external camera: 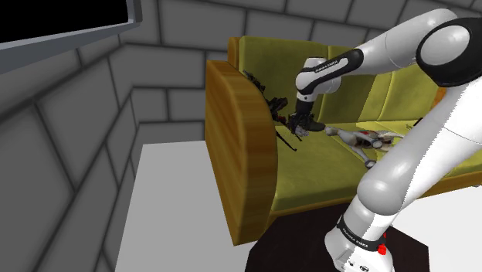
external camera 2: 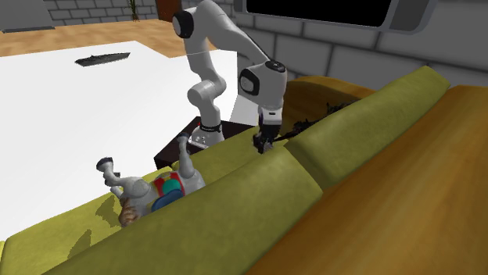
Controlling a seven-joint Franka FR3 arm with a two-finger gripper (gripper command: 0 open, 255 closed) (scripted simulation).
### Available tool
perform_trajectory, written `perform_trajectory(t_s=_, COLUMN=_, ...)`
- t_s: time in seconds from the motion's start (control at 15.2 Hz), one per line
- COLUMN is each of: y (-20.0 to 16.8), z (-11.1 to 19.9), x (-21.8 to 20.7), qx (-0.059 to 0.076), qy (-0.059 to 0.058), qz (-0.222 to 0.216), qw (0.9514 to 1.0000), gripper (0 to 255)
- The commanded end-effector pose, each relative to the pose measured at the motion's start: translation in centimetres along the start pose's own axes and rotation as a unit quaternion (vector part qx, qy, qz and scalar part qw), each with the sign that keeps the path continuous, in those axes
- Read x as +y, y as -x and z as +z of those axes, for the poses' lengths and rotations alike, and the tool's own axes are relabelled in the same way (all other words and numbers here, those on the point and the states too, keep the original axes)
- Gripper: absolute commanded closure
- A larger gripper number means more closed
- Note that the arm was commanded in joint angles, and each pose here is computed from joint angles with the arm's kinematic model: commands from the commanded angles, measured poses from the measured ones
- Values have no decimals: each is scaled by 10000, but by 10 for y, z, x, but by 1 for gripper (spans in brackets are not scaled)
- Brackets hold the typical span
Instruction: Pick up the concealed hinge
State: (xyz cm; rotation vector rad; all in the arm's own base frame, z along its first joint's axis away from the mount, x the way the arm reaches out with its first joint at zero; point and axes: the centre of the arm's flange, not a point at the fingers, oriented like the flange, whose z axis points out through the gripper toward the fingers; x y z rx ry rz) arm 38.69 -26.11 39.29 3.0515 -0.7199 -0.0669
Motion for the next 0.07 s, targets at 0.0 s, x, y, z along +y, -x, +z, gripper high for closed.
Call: perform_trajectory(t_s=0.0, y=1, z=-3, x=0, qx=-2, qy=0, qz=0, qw=10000, gripper=255)
